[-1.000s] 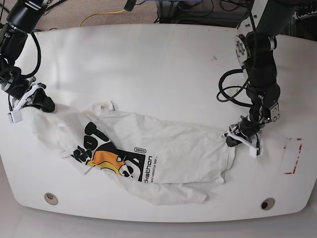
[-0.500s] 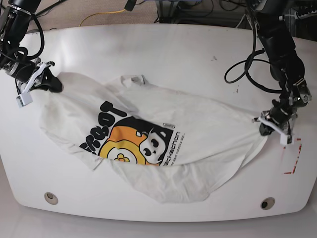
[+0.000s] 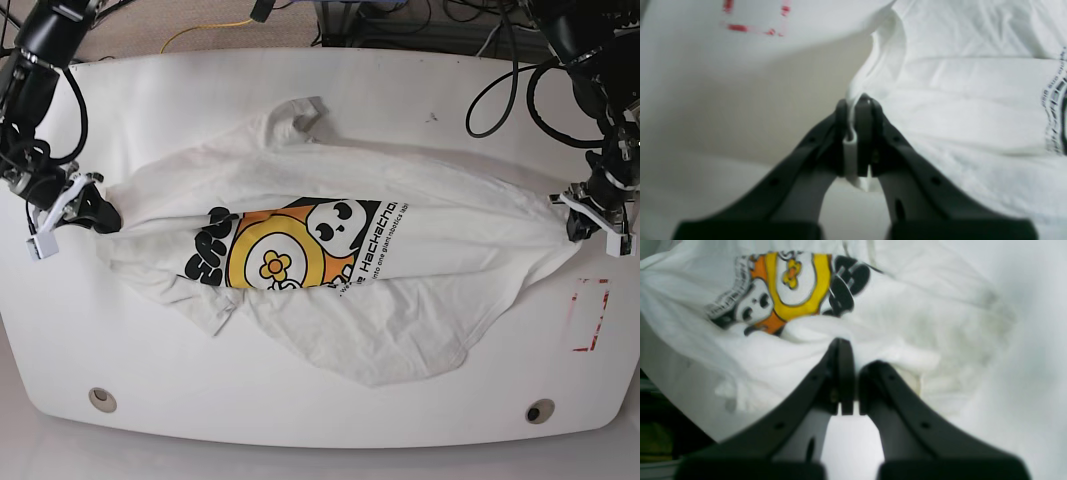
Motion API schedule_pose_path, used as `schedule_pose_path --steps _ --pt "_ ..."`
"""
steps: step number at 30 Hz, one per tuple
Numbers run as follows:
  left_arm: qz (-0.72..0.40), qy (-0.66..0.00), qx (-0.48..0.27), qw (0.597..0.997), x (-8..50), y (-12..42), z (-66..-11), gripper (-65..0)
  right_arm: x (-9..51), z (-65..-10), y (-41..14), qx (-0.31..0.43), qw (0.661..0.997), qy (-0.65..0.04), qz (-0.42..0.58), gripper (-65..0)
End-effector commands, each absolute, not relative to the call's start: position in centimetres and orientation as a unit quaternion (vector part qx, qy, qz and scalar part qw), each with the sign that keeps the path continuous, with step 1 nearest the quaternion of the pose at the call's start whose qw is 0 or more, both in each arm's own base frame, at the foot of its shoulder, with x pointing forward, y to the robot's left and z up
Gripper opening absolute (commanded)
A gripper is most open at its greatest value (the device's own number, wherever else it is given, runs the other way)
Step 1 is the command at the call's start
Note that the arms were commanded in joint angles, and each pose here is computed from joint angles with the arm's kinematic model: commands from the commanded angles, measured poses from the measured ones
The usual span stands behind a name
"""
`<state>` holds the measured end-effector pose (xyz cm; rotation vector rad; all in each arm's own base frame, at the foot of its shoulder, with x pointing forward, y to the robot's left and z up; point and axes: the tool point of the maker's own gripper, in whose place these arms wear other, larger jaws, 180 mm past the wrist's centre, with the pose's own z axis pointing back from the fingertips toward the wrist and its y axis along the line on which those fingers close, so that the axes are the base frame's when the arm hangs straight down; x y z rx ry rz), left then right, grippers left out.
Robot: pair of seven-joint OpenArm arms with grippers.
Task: Fold the T-shirt properly
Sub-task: 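Pull the hem edge with the left gripper away from the right gripper, then regrasp the shirt edge with the right gripper near the collar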
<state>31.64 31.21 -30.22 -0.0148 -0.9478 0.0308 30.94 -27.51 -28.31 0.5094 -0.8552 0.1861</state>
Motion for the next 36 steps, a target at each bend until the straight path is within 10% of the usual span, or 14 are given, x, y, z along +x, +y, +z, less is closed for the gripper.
schedule_pose_path --steps 1,10,20,36 --pt "0.003 -0.485 0.006 0.875 32.3 31.5 -28.0 -65.0 32.8 -28.2 -28.3 0.249 0.870 -0.420 0.074 -65.0" --pt "0.003 -0.486 0.009 0.874 32.4 31.7 -27.9 -65.0 37.6 -31.6 -25.3 0.256 0.883 -0.388 0.063 -61.5" --pt "0.003 -0.486 0.009 0.874 32.5 31.7 -27.9 -65.0 34.7 -34.8 -24.9 0.250 0.901 -0.348 0.059 -20.0" --pt "0.002 -0.485 0.008 0.874 32.5 31.6 -28.0 -65.0 27.3 -38.4 -23.1 0.331 0.885 -0.328 -0.018 -19.2"
